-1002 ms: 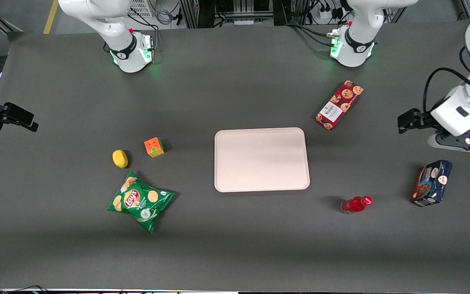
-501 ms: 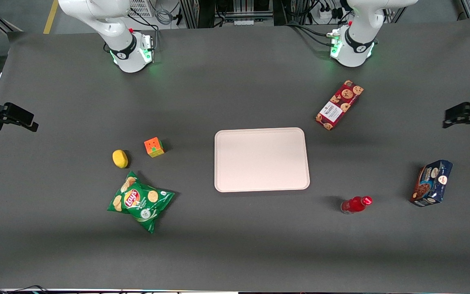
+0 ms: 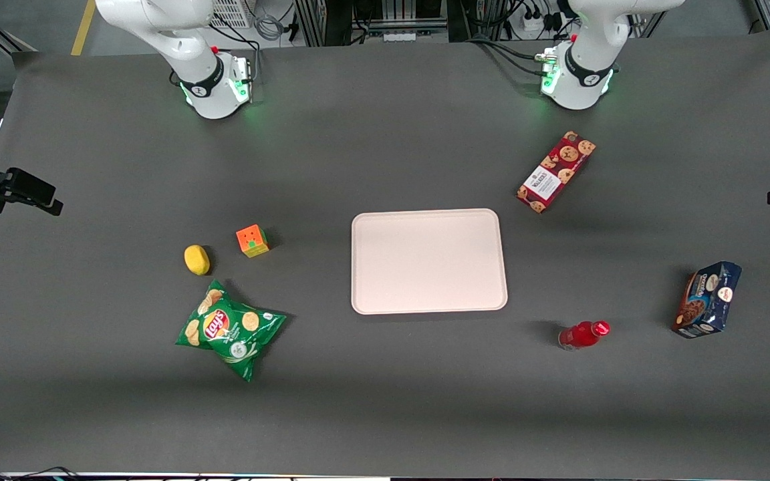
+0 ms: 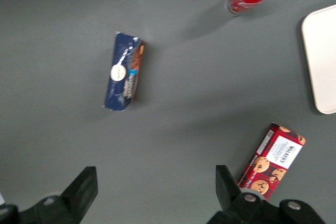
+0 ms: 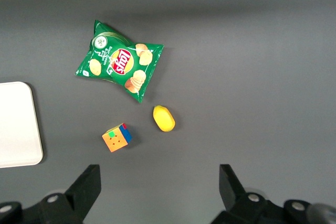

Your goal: Place cookie box on tray

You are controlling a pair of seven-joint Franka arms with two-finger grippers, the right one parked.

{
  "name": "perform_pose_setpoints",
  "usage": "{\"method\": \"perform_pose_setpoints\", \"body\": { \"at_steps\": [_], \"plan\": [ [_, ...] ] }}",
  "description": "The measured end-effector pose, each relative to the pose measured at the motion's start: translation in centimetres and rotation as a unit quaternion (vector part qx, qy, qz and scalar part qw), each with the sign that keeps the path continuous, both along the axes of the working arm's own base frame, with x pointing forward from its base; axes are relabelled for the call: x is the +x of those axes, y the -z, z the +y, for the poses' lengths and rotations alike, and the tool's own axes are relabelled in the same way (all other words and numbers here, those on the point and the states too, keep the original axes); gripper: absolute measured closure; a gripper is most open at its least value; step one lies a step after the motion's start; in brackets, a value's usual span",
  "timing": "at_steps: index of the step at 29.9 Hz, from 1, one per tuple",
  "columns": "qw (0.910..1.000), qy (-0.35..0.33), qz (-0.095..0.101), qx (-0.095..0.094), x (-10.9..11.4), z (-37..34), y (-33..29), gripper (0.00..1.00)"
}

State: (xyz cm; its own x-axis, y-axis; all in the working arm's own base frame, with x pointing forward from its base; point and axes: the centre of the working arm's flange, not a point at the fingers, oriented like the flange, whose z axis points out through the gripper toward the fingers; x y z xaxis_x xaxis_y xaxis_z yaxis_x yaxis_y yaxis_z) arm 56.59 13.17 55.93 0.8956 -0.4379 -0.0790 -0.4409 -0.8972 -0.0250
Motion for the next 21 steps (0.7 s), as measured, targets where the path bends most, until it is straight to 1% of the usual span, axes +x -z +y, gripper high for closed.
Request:
{"method": "perform_pose_setpoints", "body": {
  "at_steps": [4, 8, 11, 14, 19, 21],
  "plan": [
    [0.9968, 0.079, 0.012, -0.002, 0.9, 0.0, 1.5, 0.0],
    [0.9915, 0.128, 0.023, -0.005, 1.7, -0.2, 2.9, 0.0],
    [0.9895, 0.141, 0.031, -0.007, 2.1, -0.3, 4.0, 0.0],
    [0.9886, 0.146, 0.035, -0.007, 2.7, -0.2, 5.3, 0.0],
    [0.9886, 0.149, 0.026, -0.001, 3.8, 0.1, 8.4, 0.0],
    [0.9893, 0.144, 0.025, -0.003, 3.9, 0.6, 10.1, 0.0]
  ]
}}
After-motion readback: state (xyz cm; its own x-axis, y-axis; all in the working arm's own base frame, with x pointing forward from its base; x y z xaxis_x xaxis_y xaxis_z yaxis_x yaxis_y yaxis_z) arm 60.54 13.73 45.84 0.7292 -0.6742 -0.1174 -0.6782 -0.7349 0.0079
